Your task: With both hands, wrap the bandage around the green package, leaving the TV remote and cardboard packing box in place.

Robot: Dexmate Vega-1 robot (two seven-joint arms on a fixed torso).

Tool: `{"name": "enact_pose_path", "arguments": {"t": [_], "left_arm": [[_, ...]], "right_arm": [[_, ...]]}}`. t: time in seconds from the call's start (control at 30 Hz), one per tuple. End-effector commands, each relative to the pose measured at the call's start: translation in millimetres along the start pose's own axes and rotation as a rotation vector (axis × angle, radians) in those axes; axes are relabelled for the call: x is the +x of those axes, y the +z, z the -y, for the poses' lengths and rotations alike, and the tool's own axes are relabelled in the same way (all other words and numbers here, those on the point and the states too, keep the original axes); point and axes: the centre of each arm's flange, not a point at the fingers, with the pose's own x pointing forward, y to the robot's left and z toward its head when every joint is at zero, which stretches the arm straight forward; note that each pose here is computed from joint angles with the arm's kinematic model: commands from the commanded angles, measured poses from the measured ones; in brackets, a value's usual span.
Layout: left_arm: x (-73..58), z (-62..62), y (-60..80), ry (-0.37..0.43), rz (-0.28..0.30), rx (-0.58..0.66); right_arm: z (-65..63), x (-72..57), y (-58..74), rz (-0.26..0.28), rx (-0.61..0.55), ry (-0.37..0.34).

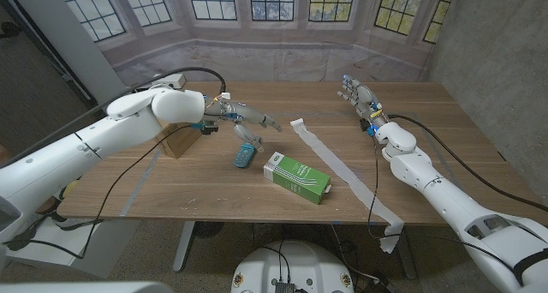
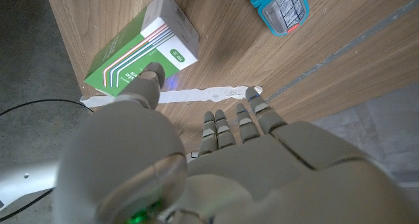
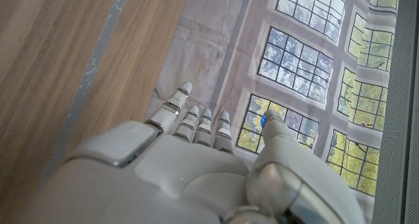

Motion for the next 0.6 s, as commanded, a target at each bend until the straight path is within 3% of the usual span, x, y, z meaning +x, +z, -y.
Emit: {"name": "enact_pose_path", "arguments": {"t": [0.03, 0.6], "left_arm": [[2.7, 7.7, 20.7, 0.008, -0.042, 0.098], [-0.4, 24.9, 40.2, 0.037, -0.117, 0.114]], "right_arm": [[1.4, -1.3, 5.5, -0.007, -0.025, 0.015], [3.7, -6.5, 1.0, -0.031, -0.040, 0.036]]}}
